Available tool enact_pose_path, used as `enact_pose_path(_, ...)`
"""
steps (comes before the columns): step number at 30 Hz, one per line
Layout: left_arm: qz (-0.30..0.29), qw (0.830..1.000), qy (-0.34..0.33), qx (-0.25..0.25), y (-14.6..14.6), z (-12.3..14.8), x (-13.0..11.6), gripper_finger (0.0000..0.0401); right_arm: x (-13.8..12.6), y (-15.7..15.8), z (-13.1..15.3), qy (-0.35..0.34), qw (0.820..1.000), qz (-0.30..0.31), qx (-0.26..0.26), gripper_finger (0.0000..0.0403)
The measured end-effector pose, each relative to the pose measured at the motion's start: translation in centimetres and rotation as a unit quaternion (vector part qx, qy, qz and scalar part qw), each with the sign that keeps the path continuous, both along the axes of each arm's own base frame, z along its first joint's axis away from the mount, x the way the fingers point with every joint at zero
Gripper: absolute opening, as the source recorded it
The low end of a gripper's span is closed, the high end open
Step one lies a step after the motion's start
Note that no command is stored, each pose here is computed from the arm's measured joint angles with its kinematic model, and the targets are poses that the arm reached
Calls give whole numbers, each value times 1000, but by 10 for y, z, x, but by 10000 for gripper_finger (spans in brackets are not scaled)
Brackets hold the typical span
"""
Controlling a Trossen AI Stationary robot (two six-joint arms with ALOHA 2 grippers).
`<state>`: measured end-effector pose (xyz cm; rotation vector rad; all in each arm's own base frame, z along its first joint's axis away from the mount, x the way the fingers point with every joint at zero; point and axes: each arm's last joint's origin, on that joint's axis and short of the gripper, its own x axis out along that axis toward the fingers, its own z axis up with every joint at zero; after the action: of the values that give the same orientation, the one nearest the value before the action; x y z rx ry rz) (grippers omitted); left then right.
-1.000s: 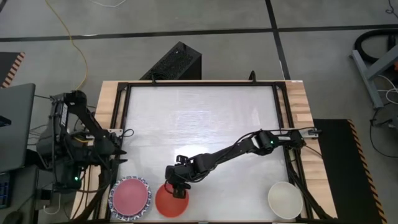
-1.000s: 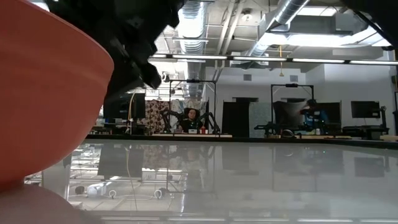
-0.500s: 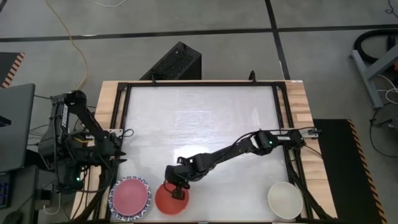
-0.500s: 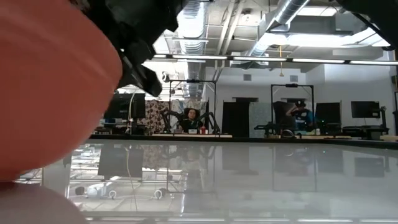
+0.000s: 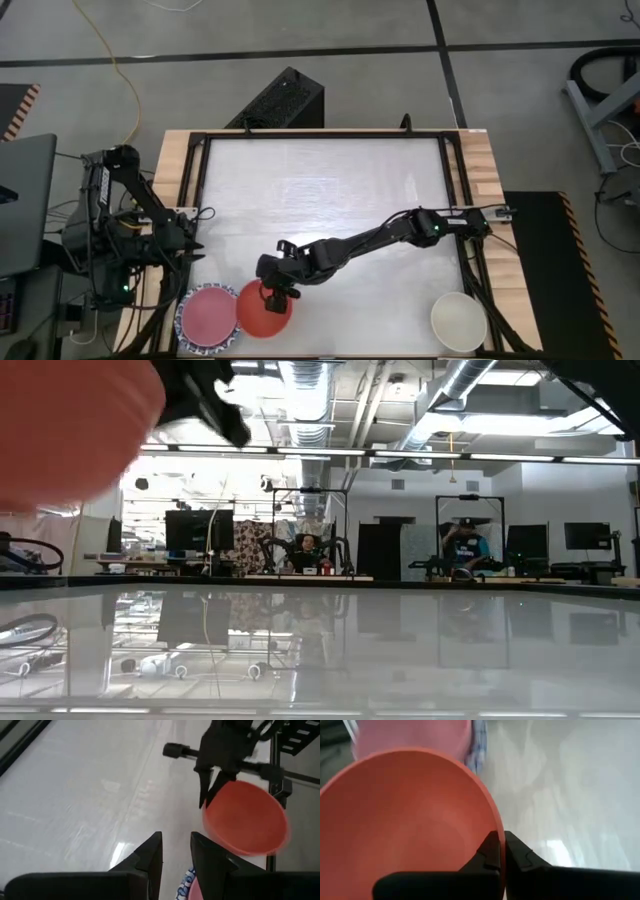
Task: Nest bowls inside each other by size order
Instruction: Stack the orange bowl onto the pink bowl
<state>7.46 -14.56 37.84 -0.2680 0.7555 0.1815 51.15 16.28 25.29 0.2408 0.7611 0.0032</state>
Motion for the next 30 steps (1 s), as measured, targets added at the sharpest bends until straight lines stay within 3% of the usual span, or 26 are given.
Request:
enact_pose_path(6, 0, 1000, -1, 1, 0, 0, 0, 89, 5, 1, 31, -102, 994, -12, 23, 11)
enact_pose_path(12, 1, 1000, -3, 1, 0, 0, 0, 88, 20, 3, 40, -207, 977, -7, 51, 11)
enact_pose_path(19, 0, 1000, -4, 2, 0, 0, 0, 88, 40, 3, 21, -286, 955, 5, 80, 11)
enact_pose_path(30, 6, 1000, -8, 0, 0, 0, 0, 88, 61, -5, -22, -310, 944, 9, 115, 11)
